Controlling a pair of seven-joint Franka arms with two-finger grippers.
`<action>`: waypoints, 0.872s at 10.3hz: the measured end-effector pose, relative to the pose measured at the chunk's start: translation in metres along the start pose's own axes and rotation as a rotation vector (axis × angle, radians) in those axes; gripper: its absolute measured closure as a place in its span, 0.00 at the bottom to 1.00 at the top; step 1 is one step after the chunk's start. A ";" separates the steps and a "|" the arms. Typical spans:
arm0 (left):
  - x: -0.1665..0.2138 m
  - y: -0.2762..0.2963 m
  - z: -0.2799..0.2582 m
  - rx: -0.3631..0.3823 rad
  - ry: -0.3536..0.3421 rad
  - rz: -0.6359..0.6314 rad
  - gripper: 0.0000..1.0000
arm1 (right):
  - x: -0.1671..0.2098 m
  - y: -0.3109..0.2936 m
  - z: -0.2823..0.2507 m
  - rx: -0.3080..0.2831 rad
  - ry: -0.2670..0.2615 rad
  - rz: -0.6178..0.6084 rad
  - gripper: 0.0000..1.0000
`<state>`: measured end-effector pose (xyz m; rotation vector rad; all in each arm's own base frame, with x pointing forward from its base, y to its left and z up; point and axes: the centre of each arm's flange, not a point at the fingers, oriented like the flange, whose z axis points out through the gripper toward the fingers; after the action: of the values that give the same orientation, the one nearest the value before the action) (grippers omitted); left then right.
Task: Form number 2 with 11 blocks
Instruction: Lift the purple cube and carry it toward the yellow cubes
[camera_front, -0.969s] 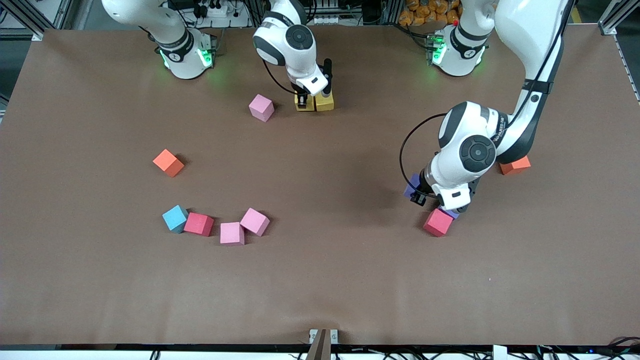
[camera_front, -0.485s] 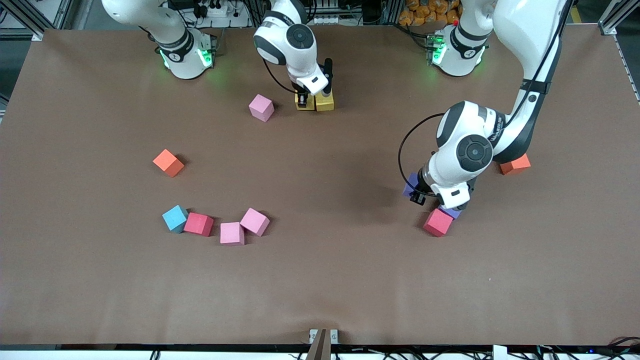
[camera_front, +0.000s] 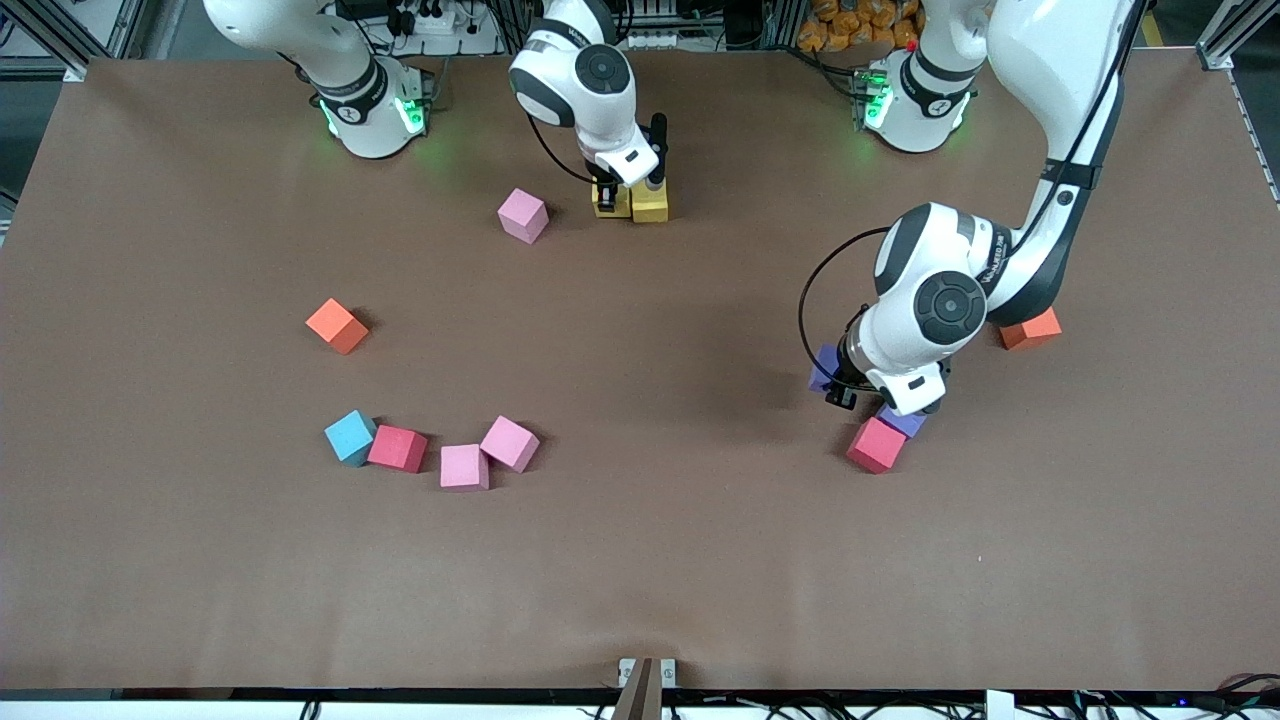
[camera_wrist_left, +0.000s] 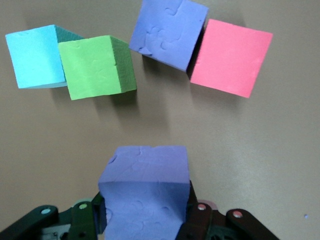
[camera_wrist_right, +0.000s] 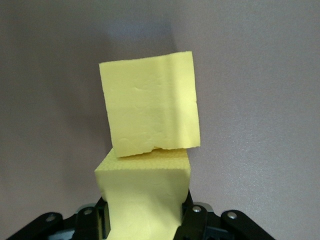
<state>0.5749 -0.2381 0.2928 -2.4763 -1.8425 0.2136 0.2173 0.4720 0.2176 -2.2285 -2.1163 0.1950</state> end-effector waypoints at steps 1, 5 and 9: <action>-0.001 -0.002 0.003 0.008 0.001 -0.018 0.43 | 0.000 0.000 0.000 0.000 0.000 0.001 0.47; -0.005 -0.009 0.012 0.029 0.004 -0.059 0.43 | -0.001 0.002 0.000 0.000 0.000 0.018 0.40; -0.012 -0.012 0.014 0.044 -0.064 -0.140 0.43 | 0.000 0.002 0.000 0.000 0.001 0.021 0.33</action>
<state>0.5578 -0.2467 0.2818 -2.3263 -2.0043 0.3269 0.2193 0.4716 0.2177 -2.2510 -2.0937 0.1947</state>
